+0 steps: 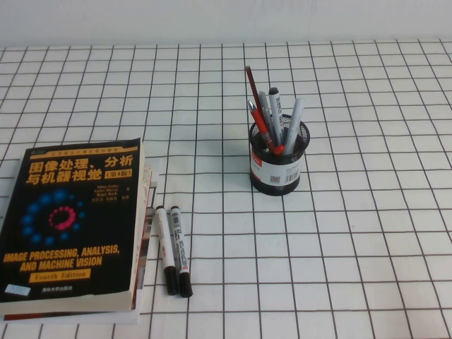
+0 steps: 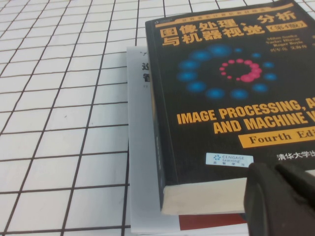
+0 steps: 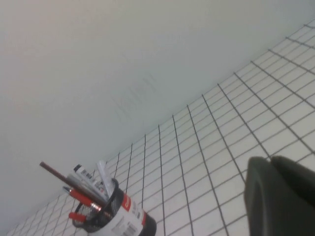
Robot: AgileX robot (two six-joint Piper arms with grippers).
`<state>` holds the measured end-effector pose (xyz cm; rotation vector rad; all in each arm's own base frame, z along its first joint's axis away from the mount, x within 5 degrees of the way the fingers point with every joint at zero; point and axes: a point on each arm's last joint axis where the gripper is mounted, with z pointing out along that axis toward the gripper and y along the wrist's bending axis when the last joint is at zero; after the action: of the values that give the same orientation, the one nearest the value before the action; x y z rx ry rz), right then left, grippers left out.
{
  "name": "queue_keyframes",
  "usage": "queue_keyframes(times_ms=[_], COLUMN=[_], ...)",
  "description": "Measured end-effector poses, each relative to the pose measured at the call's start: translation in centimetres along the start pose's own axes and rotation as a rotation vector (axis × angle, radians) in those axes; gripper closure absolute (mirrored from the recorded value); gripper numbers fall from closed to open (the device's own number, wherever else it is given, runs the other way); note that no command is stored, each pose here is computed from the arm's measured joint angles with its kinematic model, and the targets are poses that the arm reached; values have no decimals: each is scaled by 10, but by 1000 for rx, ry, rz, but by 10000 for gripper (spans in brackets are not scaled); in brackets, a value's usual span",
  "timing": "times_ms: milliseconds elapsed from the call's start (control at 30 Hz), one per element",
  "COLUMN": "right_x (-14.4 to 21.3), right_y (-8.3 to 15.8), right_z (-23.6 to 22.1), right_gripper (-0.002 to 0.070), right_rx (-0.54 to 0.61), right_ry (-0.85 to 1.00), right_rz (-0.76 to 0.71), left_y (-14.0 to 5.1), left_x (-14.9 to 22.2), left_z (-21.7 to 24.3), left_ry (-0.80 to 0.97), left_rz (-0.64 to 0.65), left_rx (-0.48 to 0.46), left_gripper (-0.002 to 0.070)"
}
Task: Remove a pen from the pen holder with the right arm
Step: 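Take a marker out of the pen holder and lay it on the table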
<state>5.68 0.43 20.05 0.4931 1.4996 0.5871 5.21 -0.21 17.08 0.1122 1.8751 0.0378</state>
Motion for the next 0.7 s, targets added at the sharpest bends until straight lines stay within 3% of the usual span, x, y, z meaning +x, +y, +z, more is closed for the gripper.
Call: queue_keyframes(times_ms=[267,500,700], right_x=[-13,-37,-44], right_y=[25,54,63], right_z=[-3,18,50], right_gripper=[692,692,692], right_rx=[-36,-1,23], right_ry=[151,387,573], right_rz=[-17,-208,-344], left_y=[0,0,0], left_x=[0,0,0], left_z=[0,0,0], left_ry=[0,0,0], left_rz=[0,0,0], left_rx=[0,0,0], left_gripper=[679,679,679])
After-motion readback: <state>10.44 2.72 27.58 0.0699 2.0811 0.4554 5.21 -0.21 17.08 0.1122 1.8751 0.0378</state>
